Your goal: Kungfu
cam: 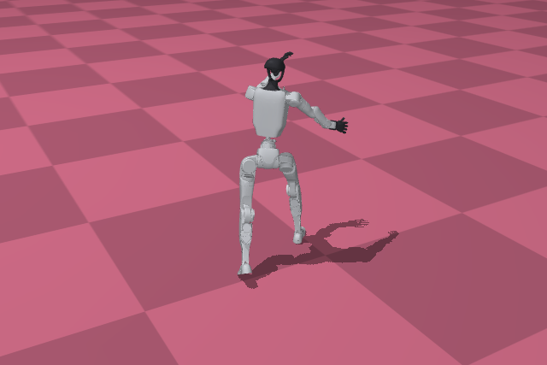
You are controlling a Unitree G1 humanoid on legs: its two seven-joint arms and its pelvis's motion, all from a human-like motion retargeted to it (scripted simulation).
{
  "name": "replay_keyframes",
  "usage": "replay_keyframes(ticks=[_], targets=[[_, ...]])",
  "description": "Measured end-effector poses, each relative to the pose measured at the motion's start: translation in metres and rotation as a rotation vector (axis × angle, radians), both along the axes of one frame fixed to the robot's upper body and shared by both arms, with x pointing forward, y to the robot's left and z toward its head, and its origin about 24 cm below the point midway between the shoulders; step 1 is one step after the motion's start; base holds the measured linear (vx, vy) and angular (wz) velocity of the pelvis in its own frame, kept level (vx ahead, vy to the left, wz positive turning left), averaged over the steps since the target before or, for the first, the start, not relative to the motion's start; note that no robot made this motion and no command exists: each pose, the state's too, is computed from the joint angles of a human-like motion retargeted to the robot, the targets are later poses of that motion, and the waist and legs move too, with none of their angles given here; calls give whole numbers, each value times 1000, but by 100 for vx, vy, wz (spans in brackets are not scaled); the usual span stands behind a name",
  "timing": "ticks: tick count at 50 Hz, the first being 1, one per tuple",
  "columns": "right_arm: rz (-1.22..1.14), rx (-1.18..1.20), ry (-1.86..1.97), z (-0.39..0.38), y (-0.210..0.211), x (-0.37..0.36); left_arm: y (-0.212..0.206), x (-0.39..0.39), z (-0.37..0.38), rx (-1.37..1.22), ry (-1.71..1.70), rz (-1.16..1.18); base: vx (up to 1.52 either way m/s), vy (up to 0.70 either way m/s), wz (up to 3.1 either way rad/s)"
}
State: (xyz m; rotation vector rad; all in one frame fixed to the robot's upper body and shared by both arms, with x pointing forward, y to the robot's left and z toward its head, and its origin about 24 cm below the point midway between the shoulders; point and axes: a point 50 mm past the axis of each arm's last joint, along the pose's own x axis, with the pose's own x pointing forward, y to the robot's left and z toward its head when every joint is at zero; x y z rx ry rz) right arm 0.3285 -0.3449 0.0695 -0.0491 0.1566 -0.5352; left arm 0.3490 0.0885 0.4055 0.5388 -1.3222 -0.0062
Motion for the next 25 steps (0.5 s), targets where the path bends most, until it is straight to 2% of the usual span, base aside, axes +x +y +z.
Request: replay_keyframes(ticks=[4,9,17,22,25], targets=[[1,-20,4,4,-8,-2,-6,8,-16,45,71,-31,-5,-49,129],[5,-55,7,10,-21,-8,-18,22,-43,138,212,-38,-1,-1,121],[1,66,-148,15,-26,-11,-21,37,-98,173,346,-36,-11,1,75],[66,216,-246,-7,-10,-17,3,46,-177,226,685,-104,3,1,57],[185,351,-296,-34,17,-30,23,32,-255,235,1030,-308,14,-2,63]])
